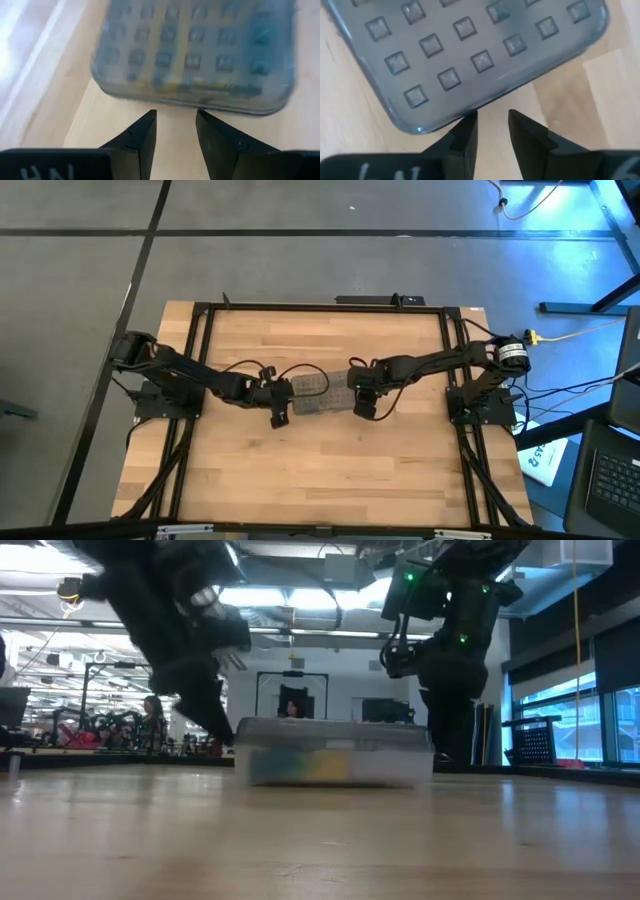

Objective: Pack school essentials
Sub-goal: Move the transparent supply box from the bottom to the center of the table, then return to Home Position

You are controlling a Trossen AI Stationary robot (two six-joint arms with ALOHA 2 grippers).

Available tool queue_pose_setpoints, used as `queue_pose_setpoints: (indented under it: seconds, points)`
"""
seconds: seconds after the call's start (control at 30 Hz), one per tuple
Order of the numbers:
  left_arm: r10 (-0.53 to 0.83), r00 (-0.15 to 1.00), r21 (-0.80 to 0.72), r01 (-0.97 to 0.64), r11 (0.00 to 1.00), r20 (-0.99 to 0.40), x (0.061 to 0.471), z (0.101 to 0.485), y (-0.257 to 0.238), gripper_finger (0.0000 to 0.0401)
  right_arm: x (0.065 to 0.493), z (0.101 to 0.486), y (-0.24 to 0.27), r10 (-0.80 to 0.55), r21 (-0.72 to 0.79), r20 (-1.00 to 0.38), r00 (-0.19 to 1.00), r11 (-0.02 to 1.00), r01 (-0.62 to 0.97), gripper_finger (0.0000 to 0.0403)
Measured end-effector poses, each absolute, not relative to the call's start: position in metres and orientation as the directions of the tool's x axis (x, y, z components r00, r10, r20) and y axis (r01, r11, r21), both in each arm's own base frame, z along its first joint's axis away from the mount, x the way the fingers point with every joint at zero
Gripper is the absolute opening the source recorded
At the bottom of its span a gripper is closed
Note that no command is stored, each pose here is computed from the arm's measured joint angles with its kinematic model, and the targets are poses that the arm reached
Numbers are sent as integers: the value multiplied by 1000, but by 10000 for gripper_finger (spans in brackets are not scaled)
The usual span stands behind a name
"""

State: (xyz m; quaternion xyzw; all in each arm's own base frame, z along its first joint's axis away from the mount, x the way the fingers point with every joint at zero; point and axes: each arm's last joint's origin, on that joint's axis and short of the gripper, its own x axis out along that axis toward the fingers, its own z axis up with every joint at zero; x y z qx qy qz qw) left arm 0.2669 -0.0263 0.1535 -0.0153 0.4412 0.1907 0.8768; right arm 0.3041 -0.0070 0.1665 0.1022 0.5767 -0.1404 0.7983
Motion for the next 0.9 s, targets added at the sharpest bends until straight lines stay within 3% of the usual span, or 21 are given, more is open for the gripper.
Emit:
queue_pose_setpoints:
  seconds: [0.17, 0.3, 0.5, 0.73, 0.9]
  points:
    - [324, 602, 129, -344, 930, -730, 259, 190, -33, 115, 308, 183, -1, -114, -28, -959, 258, 949, 314, 63]
    - [310, 662, 107, -329, 938, -682, 240, 219, -39, 79, 314, 203, 7, -173, -100, -950, 260, 957, 271, 11]
    - [269, 719, 58, -304, 951, -641, 198, 253, -45, 8, 315, 242, 24, -253, -202, -925, 283, 959, 199, 9]
    - [246, 761, 27, -289, 957, -600, 147, 274, -50, 1, 278, 292, 35, -291, -184, -828, 479, 948, 259, 6]
    - [174, 843, -22, -215, 976, -510, 124, 277, -55, 1, 250, 298, 46, -112, -5, -682, 723, 989, 149, 4]
